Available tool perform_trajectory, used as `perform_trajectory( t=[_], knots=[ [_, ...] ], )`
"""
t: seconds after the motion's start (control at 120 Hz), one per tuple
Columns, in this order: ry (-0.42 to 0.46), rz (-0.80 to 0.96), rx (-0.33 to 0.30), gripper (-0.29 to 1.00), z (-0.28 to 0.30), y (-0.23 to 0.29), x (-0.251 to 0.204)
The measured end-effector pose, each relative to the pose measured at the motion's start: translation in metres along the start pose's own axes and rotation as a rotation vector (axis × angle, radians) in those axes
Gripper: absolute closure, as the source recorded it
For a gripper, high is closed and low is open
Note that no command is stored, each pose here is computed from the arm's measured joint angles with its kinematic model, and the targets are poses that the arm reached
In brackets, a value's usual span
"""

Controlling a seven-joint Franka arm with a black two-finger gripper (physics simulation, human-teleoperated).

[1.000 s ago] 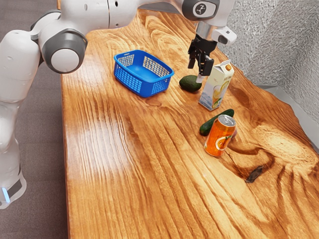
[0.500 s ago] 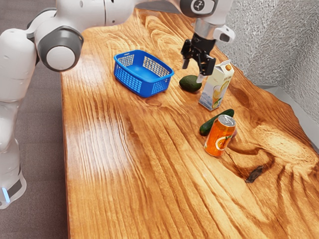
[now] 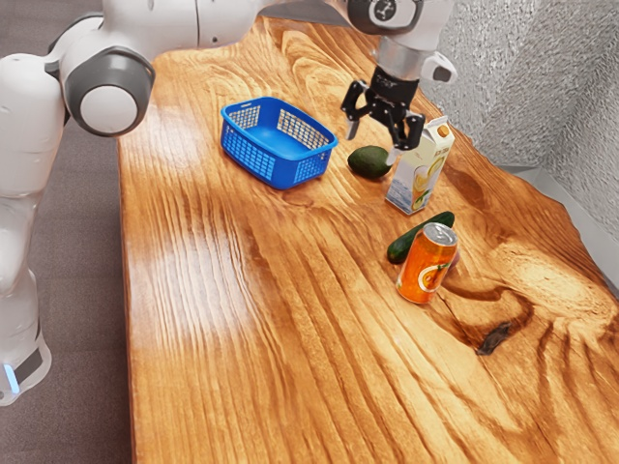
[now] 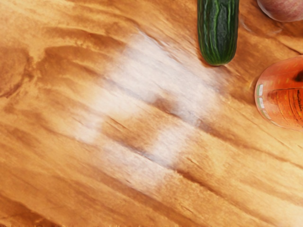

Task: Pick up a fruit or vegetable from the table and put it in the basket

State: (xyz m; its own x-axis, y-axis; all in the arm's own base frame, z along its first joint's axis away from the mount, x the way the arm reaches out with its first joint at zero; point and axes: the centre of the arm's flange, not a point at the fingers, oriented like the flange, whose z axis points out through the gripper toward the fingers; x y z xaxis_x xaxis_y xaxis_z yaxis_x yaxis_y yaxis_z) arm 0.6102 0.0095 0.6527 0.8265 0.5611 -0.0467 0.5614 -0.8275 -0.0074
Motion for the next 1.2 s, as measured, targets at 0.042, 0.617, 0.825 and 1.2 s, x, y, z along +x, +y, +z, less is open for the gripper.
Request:
perform_trajectory(
  t=[0.042,0.617,0.825,1.2],
  knots=[
    [-0.003,-0.014,0.002,0.0,0.002,0.004,-0.001],
    [0.097,-0.092,-0.062,0.0,0.03,0.067,0.05],
    [0.141,-0.09,-0.048,0.0,0.065,0.073,0.08],
    [0.214,-0.082,-0.04,0.0,0.07,0.057,0.105]
  ],
)
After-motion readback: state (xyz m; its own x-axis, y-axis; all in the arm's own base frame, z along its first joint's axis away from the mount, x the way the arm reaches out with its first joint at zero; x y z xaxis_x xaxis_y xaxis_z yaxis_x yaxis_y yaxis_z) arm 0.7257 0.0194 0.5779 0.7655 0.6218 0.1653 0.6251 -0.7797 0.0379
